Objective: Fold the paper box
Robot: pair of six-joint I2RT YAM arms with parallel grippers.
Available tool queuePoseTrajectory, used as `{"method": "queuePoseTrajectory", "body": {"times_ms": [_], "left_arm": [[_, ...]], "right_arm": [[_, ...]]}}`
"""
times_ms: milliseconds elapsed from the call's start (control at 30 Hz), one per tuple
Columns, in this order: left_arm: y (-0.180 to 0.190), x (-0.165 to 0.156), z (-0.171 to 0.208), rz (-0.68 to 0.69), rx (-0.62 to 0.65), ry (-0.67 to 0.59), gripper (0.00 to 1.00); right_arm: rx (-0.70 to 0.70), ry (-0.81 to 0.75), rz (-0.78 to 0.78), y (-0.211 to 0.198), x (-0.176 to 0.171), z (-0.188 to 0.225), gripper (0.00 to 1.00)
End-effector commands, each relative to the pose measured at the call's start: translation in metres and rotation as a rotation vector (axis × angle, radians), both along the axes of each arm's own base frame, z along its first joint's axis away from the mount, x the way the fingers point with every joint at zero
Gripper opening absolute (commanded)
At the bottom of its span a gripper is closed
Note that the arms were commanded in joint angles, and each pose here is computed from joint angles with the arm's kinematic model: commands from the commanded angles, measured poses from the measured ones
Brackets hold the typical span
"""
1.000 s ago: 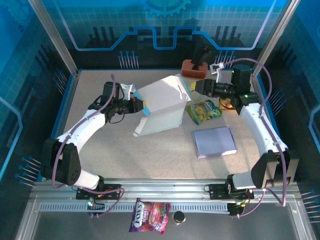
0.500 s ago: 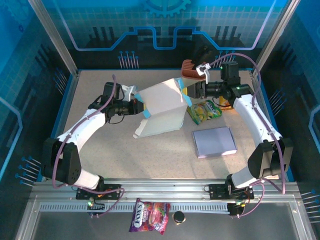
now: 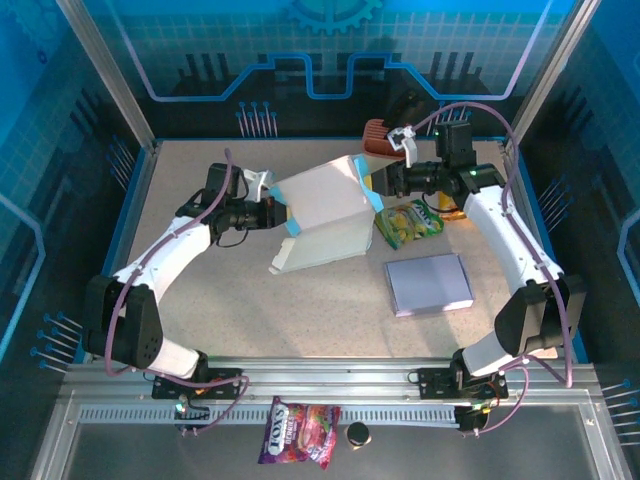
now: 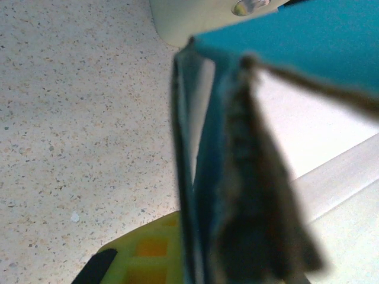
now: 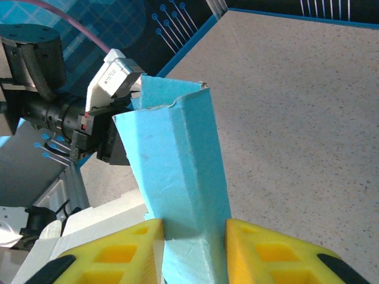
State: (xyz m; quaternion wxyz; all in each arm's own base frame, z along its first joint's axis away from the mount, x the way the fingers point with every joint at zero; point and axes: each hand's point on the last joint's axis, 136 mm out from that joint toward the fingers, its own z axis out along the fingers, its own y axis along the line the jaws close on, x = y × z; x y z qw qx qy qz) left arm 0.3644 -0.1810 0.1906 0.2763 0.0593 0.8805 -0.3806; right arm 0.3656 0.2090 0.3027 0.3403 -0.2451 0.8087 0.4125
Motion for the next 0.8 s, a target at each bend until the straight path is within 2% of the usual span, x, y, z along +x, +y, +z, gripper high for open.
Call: {"method": "queuePoseTrajectory", "body": {"times_ms": [0,467,767], "left_arm": [[-0.002,0.004,0.016,-0.027,-0.015,-0.037,0.0],[0.0,0.001,0.019,-0.024,-0.005,-0.045,0.0],[0.001,-0.003,0.024,-0.028,0.003,-0.063,0.0]], "right_arm": [[-0.04,-0.04,0.009,0.006,-0.004,0.008,0.33],[-0.206,-0.108,-0.072,0.013,0.0,-0.003,0.34],[-0.255,-0.132,-0.08,0.017,0.004,-0.006,0.33]]}}
